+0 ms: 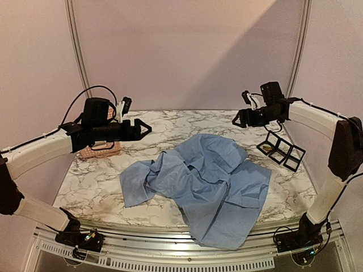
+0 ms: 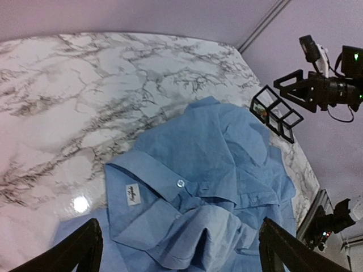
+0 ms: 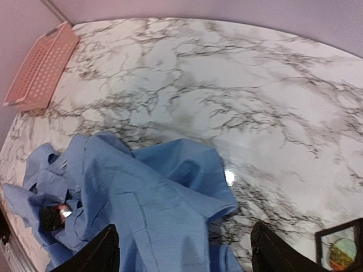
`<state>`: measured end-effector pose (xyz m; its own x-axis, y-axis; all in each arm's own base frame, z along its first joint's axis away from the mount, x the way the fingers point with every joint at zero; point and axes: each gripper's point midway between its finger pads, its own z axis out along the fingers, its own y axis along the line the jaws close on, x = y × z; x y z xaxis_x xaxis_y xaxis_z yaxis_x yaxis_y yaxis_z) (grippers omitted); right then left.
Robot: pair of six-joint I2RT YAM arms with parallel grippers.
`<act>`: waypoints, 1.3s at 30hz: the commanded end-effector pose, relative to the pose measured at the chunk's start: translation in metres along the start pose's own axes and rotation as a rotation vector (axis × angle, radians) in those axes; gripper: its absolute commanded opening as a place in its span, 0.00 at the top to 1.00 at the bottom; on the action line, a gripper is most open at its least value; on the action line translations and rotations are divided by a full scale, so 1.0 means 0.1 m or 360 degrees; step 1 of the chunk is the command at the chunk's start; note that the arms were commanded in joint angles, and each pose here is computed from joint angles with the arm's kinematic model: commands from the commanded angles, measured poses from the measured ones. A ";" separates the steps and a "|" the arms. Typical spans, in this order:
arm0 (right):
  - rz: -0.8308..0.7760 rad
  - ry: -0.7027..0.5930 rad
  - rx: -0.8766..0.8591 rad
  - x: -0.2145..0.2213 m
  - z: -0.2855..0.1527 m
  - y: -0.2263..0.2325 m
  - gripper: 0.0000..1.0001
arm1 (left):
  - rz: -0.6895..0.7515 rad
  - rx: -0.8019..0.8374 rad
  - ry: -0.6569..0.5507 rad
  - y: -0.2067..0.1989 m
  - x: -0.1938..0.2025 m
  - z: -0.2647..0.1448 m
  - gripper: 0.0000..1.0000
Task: Remove the brooch from the garment
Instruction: Smooth out the crumpled clothing at the center of the board.
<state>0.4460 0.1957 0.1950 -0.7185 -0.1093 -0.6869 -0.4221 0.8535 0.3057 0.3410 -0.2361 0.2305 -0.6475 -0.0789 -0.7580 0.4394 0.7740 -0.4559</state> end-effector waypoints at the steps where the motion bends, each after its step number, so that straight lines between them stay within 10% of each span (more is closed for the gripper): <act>1: -0.0047 0.0105 -0.0275 0.27 0.29 0.31 0.22 | -0.0240 0.0073 0.0126 -0.12 0.34 0.07 0.04; 25: -0.0353 0.0174 -0.0177 0.38 0.95 0.26 0.20 | -0.0218 0.0065 0.0390 -0.34 0.94 0.49 0.06; 31: -0.0381 0.0214 -0.0278 0.43 1.12 0.35 0.30 | -0.0195 0.0089 0.0441 -0.39 1.00 0.62 0.37; 39: -0.0347 0.0189 -0.0242 0.44 1.25 0.33 0.83 | -0.0171 0.0044 0.0501 -0.33 1.08 0.65 0.91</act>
<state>0.4598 0.2778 0.0961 -0.6606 -0.3650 -0.6561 -0.6576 0.7030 0.2710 0.2995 -0.3081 0.1317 -0.8520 0.0132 -0.5234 0.3541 0.7509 -0.5575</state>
